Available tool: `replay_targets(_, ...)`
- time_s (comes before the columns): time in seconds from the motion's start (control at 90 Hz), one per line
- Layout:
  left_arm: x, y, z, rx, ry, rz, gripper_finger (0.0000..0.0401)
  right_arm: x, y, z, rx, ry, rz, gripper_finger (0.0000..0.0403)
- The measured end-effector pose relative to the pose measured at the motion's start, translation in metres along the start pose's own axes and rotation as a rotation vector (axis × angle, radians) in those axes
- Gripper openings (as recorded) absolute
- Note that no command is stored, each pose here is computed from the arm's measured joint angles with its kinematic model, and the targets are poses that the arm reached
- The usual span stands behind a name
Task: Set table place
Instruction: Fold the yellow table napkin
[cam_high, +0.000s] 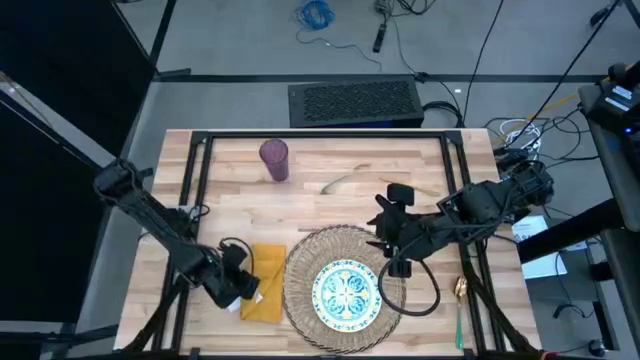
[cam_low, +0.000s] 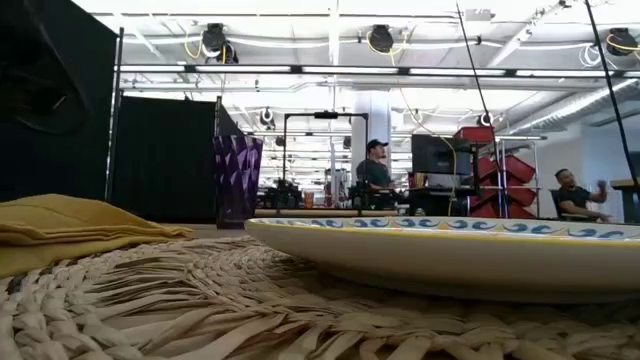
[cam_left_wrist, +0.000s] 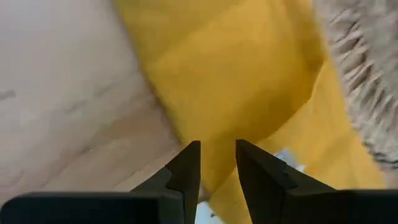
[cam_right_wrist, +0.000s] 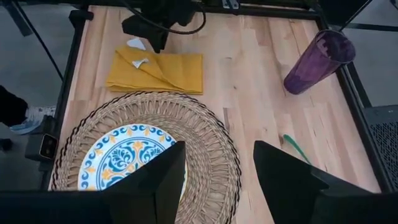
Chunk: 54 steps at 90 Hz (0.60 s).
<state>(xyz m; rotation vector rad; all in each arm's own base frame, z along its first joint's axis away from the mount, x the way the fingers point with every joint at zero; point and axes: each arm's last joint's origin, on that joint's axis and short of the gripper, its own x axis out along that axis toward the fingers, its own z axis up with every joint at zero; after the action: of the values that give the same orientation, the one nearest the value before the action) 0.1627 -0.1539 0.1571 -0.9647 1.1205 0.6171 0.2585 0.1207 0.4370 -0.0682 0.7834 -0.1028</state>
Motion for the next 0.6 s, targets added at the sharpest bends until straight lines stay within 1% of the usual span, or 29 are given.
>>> replay_targets(0.078,0.004,-0.001,-0.001,0.003,0.003,0.004,0.0063,0.000,0.000,0.000,-0.001,0.001,0.000,0.0178)
replay_targets(0.211,0.007,-0.008,-0.004,0.020,0.016,-0.052,0.0040,0.000,0.000,0.000,-0.002,0.001,-0.001,0.0178)
replay_targets(0.378,0.010,-0.014,-0.006,0.038,0.029,-0.107,0.0031,0.000,0.000,0.000,-0.002,0.000,0.000,0.0178)
replay_targets(0.467,0.010,-0.020,-0.007,0.062,0.033,-0.169,0.0031,0.000,0.000,0.000,0.000,0.000,0.000,0.0178)
replay_targets(0.6,0.007,-0.031,-0.008,0.070,0.007,-0.291,0.0030,0.000,0.000,0.000,0.001,0.000,0.000,0.0178)
